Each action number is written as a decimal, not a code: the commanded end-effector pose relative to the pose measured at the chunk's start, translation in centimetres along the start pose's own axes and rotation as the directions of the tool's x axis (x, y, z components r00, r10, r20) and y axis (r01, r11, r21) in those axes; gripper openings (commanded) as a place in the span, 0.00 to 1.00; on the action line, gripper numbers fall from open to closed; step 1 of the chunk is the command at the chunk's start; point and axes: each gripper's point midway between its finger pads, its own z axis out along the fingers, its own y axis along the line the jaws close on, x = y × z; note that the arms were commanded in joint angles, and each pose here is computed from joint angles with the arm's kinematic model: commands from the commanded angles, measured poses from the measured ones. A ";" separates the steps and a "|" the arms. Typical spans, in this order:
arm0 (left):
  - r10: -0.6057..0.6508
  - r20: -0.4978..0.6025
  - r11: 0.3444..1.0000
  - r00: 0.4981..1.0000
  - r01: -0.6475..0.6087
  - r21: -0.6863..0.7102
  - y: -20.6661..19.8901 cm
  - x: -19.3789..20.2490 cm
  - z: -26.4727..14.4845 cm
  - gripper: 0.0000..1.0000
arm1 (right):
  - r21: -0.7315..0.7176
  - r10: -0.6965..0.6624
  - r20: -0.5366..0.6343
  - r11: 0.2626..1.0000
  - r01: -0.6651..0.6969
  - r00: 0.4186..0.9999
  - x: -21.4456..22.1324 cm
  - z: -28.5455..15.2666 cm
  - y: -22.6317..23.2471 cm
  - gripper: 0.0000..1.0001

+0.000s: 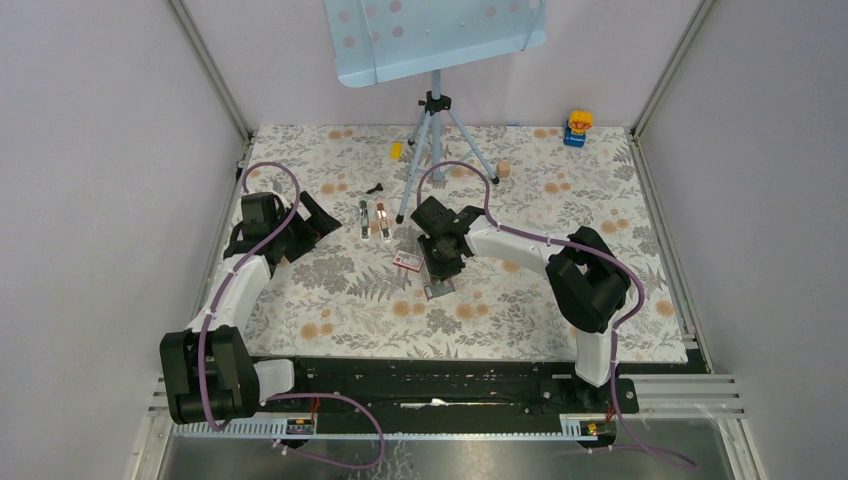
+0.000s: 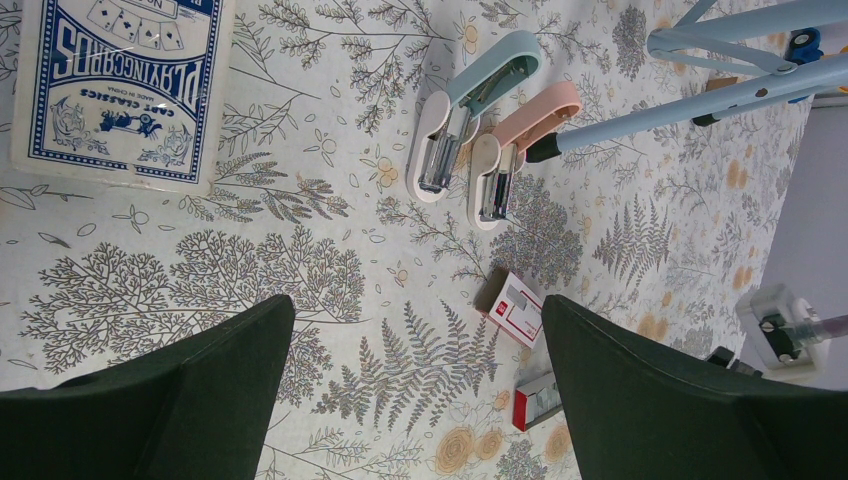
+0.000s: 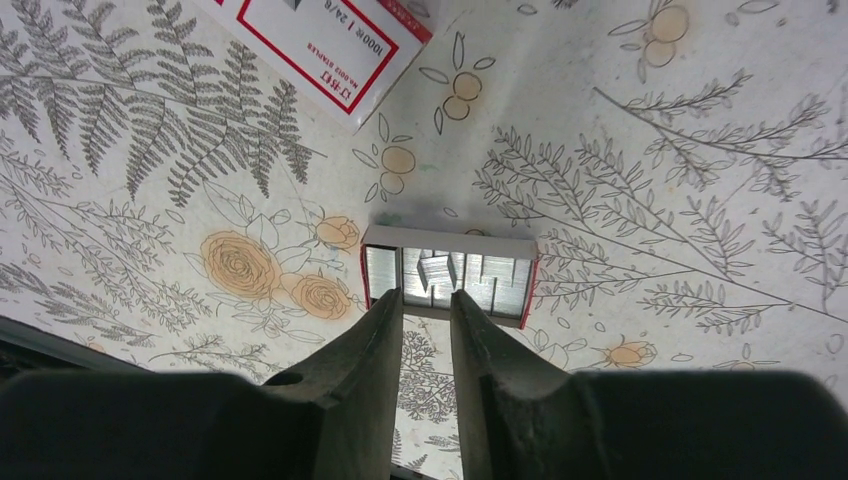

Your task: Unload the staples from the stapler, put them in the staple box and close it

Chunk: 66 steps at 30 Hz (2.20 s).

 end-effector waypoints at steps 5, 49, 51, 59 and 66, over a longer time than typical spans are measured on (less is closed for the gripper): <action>0.038 0.049 0.999 0.998 -0.039 0.026 -0.5 -1.1 -0.3 0.99 | 0.088 -0.050 0.204 0.996 0.032 0.978 -5.2 -4.5 -1.7 0.37; 0.204 0.067 0.976 0.977 -0.208 0.059 -4.3 -1.0 0.2 0.99 | -0.219 -0.767 0.602 0.110 0.970 0.223 -1.1 -6.1 -3.3 1.00; 0.204 0.065 0.976 0.977 -0.208 0.059 -4.3 -1.1 0.2 0.99 | -0.203 -0.790 0.588 0.062 0.977 0.172 -0.1 -4.9 -2.7 1.00; 0.200 0.062 0.978 0.978 -0.203 0.047 -4.1 -1.0 0.2 0.99 | -0.227 -0.811 0.573 -0.017 0.974 0.120 1.5 -2.3 -1.4 1.00; 0.194 0.065 0.979 0.979 -0.198 0.057 -4.2 -1.1 0.0 0.99 | -0.267 -0.861 0.497 -0.031 0.963 0.110 1.7 0.0 -1.6 0.97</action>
